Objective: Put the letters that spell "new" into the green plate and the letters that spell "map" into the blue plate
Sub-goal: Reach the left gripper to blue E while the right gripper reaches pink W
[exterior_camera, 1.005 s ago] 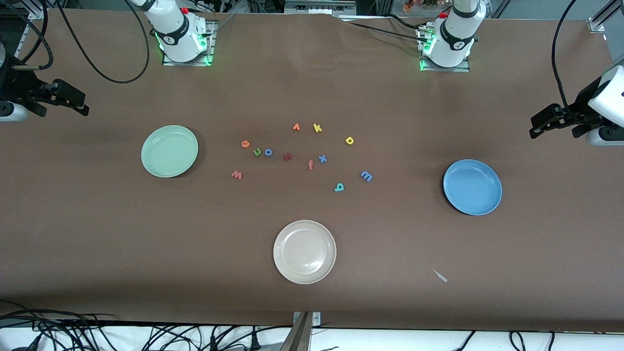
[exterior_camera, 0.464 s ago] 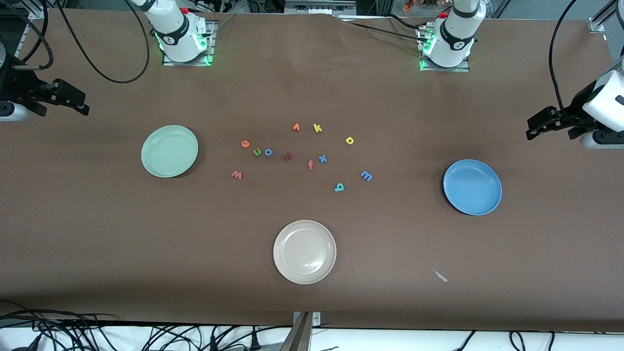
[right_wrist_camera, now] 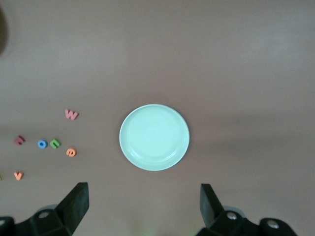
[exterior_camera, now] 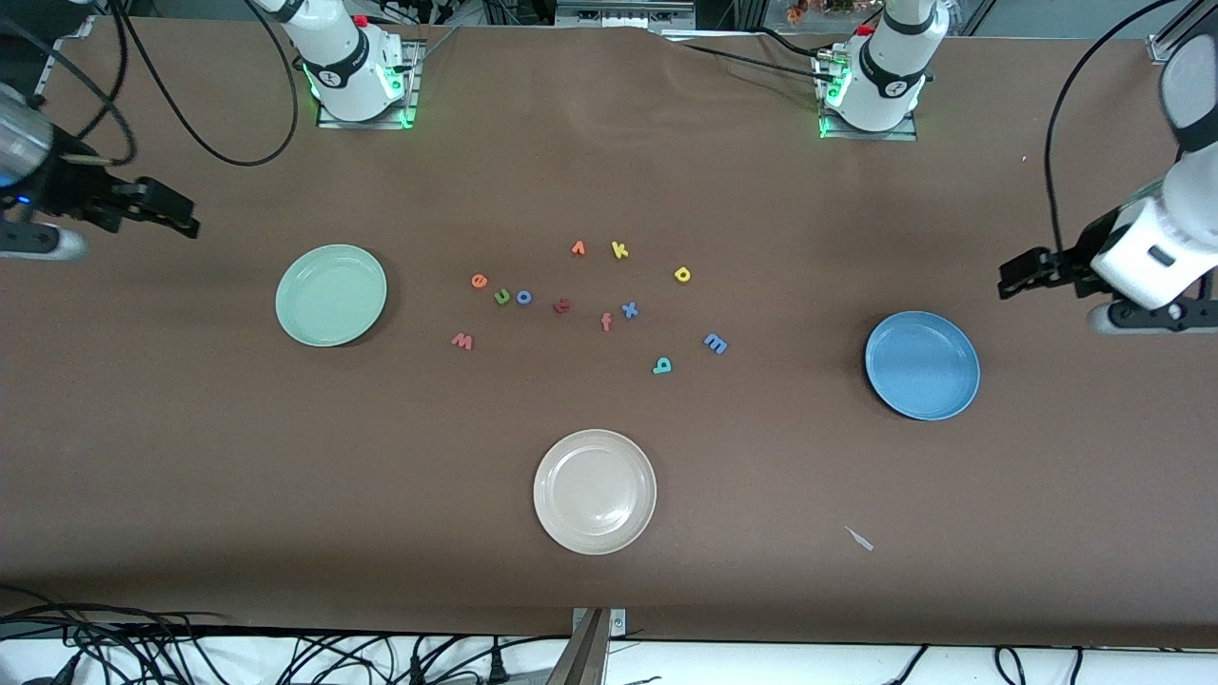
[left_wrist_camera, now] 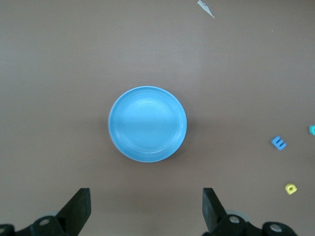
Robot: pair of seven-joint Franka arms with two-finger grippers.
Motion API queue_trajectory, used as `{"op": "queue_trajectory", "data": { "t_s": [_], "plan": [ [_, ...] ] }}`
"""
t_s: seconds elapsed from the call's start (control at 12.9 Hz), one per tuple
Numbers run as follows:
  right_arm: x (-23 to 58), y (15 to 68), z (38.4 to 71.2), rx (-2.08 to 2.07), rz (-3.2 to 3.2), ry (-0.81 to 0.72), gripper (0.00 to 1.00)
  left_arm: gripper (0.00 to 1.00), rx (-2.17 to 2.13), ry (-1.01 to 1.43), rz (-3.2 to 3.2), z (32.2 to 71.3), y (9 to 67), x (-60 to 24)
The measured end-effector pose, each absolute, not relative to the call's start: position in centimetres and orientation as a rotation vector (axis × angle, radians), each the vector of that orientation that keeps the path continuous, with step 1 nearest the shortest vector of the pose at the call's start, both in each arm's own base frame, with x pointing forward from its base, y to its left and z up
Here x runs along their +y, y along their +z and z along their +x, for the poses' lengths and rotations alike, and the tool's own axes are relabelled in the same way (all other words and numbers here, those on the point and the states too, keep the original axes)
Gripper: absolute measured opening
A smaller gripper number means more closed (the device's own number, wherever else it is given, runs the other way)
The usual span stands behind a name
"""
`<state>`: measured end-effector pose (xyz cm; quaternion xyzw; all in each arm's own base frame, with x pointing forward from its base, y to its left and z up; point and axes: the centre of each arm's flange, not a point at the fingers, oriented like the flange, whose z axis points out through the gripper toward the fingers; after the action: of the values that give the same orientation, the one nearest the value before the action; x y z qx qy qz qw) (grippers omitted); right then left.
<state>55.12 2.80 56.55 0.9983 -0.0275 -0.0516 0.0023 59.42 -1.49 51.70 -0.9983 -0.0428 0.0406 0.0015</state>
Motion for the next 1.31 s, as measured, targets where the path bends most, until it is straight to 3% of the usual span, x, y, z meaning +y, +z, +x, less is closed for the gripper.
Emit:
{"op": "queue_trajectory", "data": {
  "t_s": [0.31,0.77,1.08,1.31],
  "plan": [
    [8.2,48.6,57.3,-0.099,3.089,-0.320,1.00,1.00,-0.420,0.163,-3.113,60.9,44.8,-13.9],
    [16.1,35.0,60.9,-0.224,3.071,-0.261,1.00,1.00,-0.810,0.160,-3.055,60.6,35.3,-25.5],
    [23.4,28.8,59.9,-0.343,3.063,-0.188,1.00,1.00,-1.052,0.091,-3.049,57.9,26.1,-31.9],
    [26.9,23.6,57.4,-0.406,3.082,-0.102,1.00,1.00,-1.079,0.032,-2.996,56.0,22.6,-32.8]
  ]
}}
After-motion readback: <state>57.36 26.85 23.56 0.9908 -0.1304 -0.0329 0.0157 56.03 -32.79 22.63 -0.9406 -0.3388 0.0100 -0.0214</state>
